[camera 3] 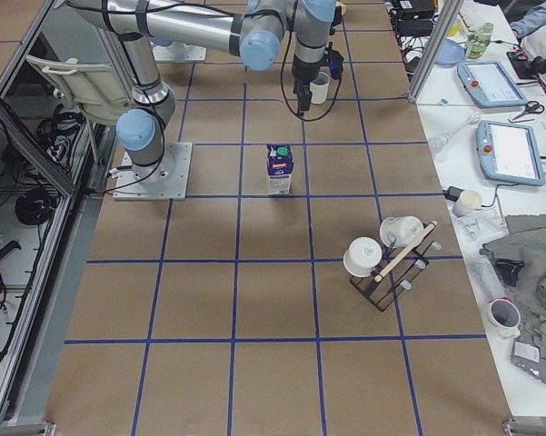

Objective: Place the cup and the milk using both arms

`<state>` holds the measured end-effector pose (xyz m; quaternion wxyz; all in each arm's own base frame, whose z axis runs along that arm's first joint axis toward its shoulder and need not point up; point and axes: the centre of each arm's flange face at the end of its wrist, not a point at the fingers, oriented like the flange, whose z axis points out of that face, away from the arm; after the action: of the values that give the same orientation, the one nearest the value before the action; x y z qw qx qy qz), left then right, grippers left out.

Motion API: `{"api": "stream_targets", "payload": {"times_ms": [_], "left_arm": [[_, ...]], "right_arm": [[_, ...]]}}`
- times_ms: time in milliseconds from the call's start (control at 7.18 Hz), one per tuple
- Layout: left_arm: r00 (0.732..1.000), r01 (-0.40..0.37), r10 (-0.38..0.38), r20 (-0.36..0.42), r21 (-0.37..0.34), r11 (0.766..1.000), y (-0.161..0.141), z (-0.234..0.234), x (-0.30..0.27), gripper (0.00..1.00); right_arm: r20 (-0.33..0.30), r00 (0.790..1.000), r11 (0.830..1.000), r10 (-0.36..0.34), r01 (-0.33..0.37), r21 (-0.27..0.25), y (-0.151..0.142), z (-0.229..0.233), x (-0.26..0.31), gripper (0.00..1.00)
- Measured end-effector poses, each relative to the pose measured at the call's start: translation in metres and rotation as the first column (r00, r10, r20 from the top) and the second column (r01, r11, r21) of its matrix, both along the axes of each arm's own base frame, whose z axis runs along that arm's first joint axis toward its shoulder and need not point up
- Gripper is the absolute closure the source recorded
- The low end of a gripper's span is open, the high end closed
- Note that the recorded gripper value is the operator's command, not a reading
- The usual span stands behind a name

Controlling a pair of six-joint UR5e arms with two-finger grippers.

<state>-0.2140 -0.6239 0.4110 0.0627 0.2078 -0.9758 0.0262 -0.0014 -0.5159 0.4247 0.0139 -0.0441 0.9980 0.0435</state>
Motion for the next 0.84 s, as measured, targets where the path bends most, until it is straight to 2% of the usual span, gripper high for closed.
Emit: {"api": "stream_targets", "payload": {"times_ms": [139, 279, 418, 557, 697, 836], "left_arm": [[0.993, 0.114, -0.114, 0.014, -0.02, 0.993, 0.002, 0.02, 0.023, 0.0], [0.987, 0.162, -0.162, 0.021, -0.014, 0.987, 0.007, 0.031, 0.042, 0.0], [0.984, 0.177, -0.176, 0.02, -0.004, 0.984, 0.013, 0.038, 0.058, 0.0], [0.98, 0.197, -0.197, 0.025, 0.005, 0.98, 0.021, 0.044, 0.069, 0.0], [0.975, 0.219, -0.219, 0.041, 0.018, 0.976, 0.031, 0.048, 0.081, 0.0], [0.974, 0.22, -0.221, 0.054, 0.034, 0.975, 0.039, 0.046, 0.095, 0.0]], "right_arm": [[-0.022, 0.999, 1.0, 0.028, -0.027, 0.007, 0.005, -0.022, -0.028, 0.0], [-0.049, 0.998, 0.999, 0.051, -0.05, 0.015, 0.012, -0.043, -0.045, 0.0], [-0.058, 0.996, 0.997, 0.072, -0.07, 0.029, 0.019, -0.062, -0.056, 0.0], [-0.051, 0.995, 0.995, 0.088, -0.085, 0.05, 0.027, -0.078, -0.062, 0.07], [-0.041, 0.995, 0.993, 0.095, -0.092, 0.067, 0.033, -0.09, -0.065, 0.31], [-0.037, 0.995, 0.993, 0.096, -0.093, 0.075, 0.036, -0.095, -0.065, 0.47]]}}
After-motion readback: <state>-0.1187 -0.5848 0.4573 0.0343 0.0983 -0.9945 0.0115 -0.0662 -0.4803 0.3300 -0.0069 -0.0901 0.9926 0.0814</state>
